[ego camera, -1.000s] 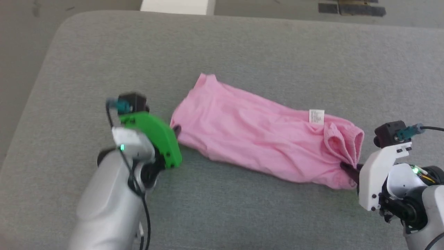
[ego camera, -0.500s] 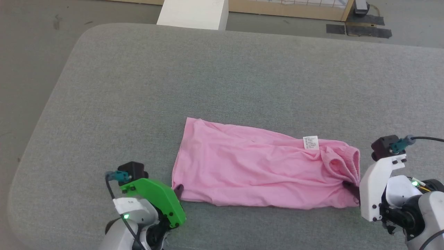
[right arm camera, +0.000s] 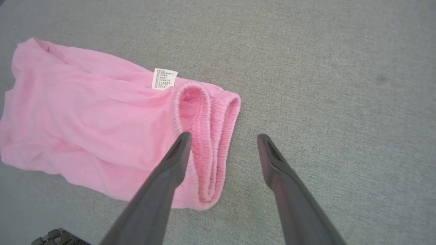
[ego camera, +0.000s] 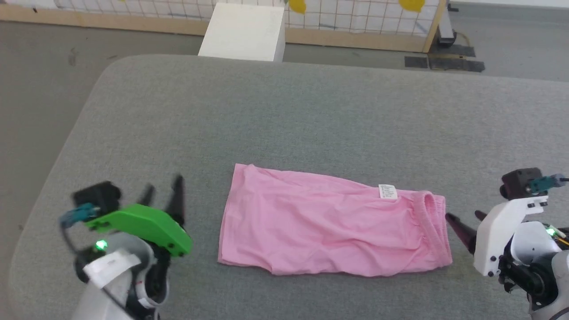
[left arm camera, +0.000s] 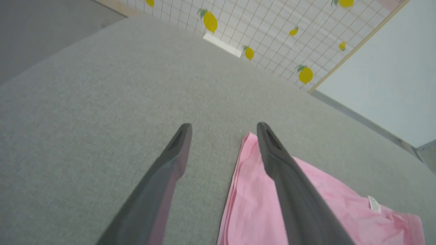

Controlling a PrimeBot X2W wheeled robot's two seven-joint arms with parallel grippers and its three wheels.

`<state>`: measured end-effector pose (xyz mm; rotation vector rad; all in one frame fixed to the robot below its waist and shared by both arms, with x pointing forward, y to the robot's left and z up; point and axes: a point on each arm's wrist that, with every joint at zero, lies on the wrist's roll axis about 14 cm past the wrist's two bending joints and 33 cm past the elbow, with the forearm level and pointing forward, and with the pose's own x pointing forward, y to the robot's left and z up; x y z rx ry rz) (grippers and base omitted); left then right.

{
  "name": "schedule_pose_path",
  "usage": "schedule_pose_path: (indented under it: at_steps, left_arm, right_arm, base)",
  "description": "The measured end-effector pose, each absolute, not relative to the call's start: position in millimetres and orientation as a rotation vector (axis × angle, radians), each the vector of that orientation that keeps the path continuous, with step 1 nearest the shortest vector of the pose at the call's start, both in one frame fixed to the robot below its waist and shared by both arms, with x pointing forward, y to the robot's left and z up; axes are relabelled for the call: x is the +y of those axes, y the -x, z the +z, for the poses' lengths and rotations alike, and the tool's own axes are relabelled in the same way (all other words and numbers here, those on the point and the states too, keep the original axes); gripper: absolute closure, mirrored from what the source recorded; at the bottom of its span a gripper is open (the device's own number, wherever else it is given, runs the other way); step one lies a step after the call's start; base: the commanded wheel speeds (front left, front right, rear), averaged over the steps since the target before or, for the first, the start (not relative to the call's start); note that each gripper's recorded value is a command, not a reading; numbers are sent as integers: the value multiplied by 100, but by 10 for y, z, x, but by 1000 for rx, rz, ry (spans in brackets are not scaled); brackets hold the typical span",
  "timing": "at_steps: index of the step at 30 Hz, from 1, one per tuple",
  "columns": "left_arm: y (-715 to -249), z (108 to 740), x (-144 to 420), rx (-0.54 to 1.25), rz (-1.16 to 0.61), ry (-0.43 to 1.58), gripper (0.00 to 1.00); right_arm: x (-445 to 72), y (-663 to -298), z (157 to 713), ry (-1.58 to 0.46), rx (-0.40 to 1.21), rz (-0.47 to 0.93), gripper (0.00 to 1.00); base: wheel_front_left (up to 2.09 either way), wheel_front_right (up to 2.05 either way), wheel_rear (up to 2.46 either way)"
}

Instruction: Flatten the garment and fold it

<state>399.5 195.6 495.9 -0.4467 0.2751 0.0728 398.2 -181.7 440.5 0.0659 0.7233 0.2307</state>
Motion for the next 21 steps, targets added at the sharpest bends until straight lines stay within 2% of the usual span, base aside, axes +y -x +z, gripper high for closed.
schedule_pose_path:
  at_steps: [1,2,6,12,21]
  left_arm:
    - [-4031,5111,2001,190,73,433,0]
    - [-4079,5434,2071,-15,52,332,0]
    - [-4089,5604,2094,-180,40,242,0]
    - [-4126,5525,2116,-199,62,208,0]
    - [-4136,5390,2098,-185,76,216,0]
  right_arm:
    - [-1832,-3988,4433,-74,704,219,0]
    - [-1789,-3978,4415,-97,684,207,0]
    - [-1637,-3945,4275,-116,714,223,0]
    - [-1658,-3901,3912,-76,823,190,0]
    - [-1627,-4060,3721,-61,873,179,0]
  base:
    - [0,0,0]
    - [0,0,0]
    - [0,0,0]
    - [0,0,0]
    - [0,0,0]
